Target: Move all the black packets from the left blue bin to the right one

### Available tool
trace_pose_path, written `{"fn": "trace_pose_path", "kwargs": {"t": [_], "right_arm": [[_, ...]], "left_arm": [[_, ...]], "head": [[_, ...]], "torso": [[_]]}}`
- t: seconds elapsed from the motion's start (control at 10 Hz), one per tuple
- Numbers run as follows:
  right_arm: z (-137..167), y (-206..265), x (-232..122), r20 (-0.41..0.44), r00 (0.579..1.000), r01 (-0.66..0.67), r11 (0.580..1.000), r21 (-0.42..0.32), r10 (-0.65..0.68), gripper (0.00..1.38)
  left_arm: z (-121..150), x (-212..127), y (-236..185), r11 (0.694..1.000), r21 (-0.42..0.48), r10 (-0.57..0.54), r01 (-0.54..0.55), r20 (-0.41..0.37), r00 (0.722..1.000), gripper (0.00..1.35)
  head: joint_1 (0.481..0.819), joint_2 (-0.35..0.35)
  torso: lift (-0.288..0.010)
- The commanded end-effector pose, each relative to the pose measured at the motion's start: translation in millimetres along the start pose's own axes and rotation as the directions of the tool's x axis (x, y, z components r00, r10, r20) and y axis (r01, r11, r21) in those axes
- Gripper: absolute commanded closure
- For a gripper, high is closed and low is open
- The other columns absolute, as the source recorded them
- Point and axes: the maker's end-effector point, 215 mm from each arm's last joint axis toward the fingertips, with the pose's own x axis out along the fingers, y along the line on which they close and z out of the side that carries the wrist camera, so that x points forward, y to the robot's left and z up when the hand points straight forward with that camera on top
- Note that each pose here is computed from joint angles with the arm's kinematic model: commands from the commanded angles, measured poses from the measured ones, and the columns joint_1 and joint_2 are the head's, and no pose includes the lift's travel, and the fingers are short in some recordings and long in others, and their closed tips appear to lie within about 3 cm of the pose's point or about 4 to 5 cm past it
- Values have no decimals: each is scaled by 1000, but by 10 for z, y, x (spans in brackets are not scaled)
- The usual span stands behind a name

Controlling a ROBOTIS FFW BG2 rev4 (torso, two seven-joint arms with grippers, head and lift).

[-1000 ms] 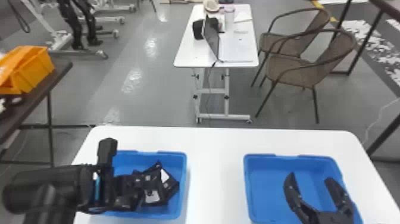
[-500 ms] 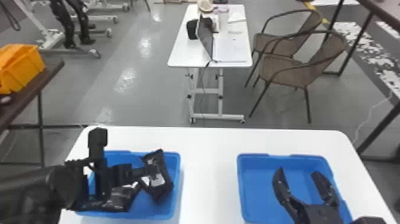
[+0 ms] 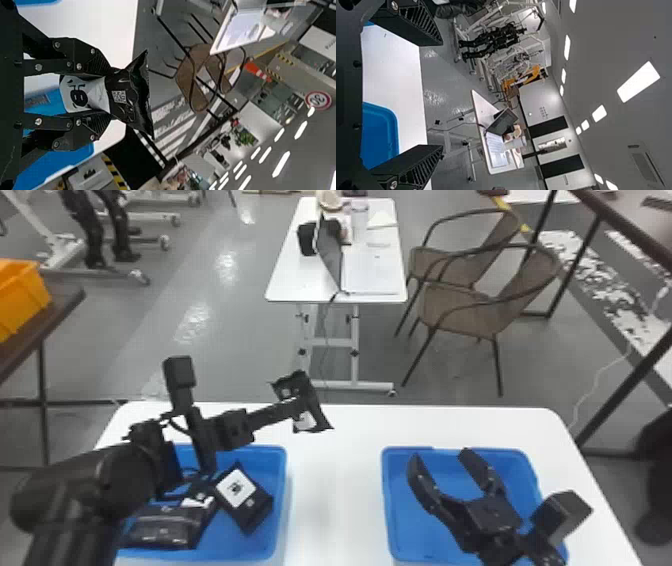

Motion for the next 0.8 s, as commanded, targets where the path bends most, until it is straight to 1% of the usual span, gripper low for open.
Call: {"fn": "trace_pose_path", "kwargs": {"t": [0.0, 0.2, 0.4, 0.5, 0.6, 0.7], "right_arm": [[39, 46, 121, -12, 999, -32, 999, -3, 32, 104], [60, 73, 199, -15, 999, -47, 999, -22, 47, 107], [94, 77, 289, -11, 998, -66, 998, -24, 66, 107], [107, 87, 327, -11, 997, -79, 996, -29, 79, 107], [137, 96, 368, -6, 996, -86, 996, -32, 86, 104], [159, 112, 403, -4, 995, -96, 995, -39, 96, 102]], "left_arm": [[-4, 272, -316, 992, -14, -127, 127, 11, 992, 831], [-51, 464, -703, 964, -17, -267, 267, 11, 964, 831], [-7, 499, -963, 930, -24, -367, 368, 34, 930, 831], [23, 493, -1030, 918, -19, -395, 396, 42, 918, 831], [17, 488, -1048, 913, -33, -406, 407, 46, 913, 831], [-31, 515, -1145, 893, -69, -441, 444, 56, 896, 831]], "head": [[695, -2], [695, -53], [695, -91], [695, -96], [695, -102], [695, -103]], "torso": [[0], [0], [0], [0], [0], [0]]}}
